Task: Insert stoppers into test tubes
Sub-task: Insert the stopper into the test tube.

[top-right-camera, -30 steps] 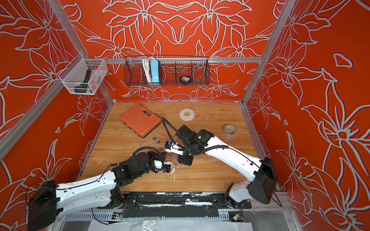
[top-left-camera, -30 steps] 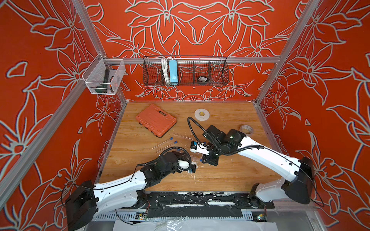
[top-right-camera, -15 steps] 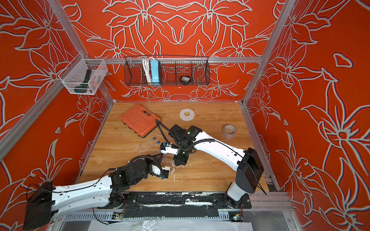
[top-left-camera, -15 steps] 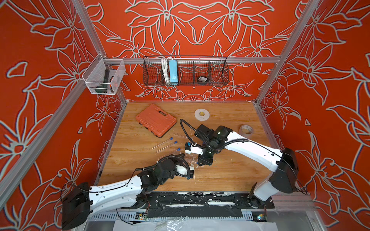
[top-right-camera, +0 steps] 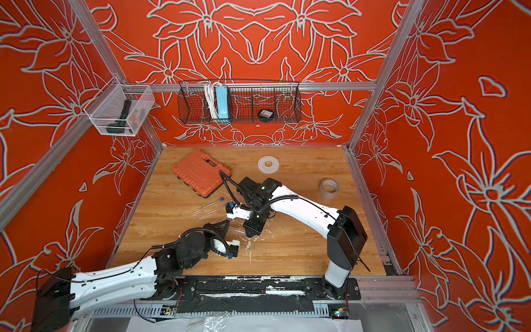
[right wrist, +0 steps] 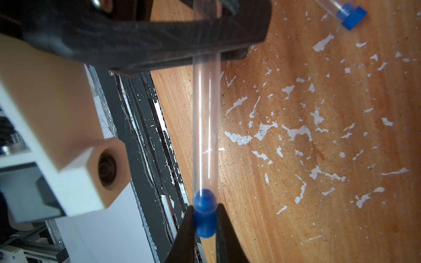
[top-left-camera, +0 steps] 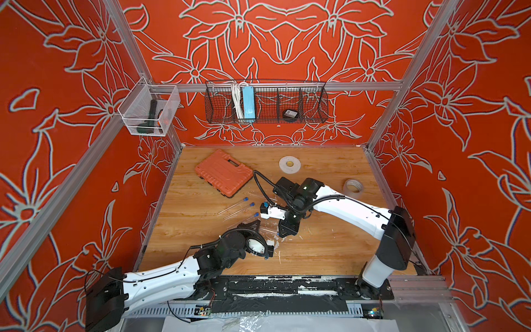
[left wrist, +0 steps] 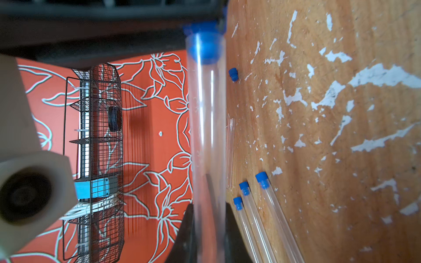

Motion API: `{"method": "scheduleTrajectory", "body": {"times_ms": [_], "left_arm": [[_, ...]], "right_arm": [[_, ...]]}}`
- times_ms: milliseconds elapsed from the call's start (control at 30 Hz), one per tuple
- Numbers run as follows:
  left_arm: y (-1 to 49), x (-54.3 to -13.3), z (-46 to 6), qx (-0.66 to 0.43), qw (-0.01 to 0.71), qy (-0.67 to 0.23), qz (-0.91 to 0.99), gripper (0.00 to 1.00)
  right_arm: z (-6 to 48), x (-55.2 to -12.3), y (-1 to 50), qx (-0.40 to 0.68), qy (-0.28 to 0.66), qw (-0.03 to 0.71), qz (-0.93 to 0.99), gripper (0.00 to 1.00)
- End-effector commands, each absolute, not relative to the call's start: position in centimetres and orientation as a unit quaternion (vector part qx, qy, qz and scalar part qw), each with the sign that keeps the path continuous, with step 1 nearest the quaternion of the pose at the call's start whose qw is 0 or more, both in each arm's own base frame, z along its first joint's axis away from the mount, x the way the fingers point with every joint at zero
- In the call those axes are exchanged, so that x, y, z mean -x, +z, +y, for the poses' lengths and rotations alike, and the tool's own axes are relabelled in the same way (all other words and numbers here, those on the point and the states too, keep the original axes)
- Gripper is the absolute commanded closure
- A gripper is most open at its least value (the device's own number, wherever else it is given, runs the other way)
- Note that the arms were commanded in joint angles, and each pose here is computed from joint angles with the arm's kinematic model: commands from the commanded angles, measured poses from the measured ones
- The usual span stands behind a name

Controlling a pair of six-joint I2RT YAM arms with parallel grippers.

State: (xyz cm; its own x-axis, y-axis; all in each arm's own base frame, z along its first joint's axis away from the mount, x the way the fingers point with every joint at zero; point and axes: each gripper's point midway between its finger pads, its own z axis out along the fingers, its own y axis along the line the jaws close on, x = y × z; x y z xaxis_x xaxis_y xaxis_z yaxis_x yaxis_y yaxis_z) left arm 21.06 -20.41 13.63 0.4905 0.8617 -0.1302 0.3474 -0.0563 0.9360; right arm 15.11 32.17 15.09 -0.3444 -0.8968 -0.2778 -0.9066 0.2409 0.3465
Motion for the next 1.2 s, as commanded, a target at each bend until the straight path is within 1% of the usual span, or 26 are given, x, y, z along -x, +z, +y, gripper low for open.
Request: {"method": "scheduleTrajectory", "body": {"times_ms": [0,200,533,700,867,1000,1100,1167], "left_arm": [[17.9,-14.5,-27.4,-0.718,0.635,0.079,0.273,1.00],[18.2,-13.6,-27.4,-0.719,0.646,0.067,0.249,1.00],[17.5,-12.4,-27.5,-0.733,0.642,0.055,0.217,1.00],[17.0,-12.9,-27.2,-0.737,0.633,0.070,0.227,1.00],[16.9,-14.2,-26.7,-0.737,0.619,0.097,0.255,1.00],[16.7,-15.0,-26.4,-0.739,0.603,0.111,0.279,1.00],[16.3,-15.6,-26.1,-0.742,0.589,0.121,0.297,1.00],[16.0,-16.3,-25.7,-0.740,0.577,0.133,0.318,1.00]], "right_arm": [[43.7,-22.3,24.9,0.578,0.348,0.295,0.677,1.00],[45.4,-22.6,25.9,0.577,0.376,0.307,0.657,1.00],[46.3,-21.8,27.9,0.585,0.424,0.324,0.611,1.00],[45.7,-22.2,27.5,0.583,0.411,0.326,0.621,1.00],[42.8,-22.6,25.6,0.573,0.374,0.322,0.654,1.00],[39.8,-22.0,23.6,0.567,0.344,0.311,0.681,0.91],[37.6,-21.3,22.1,0.564,0.323,0.296,0.700,0.83],[36.4,-20.7,21.4,0.561,0.311,0.287,0.711,0.76]]}}
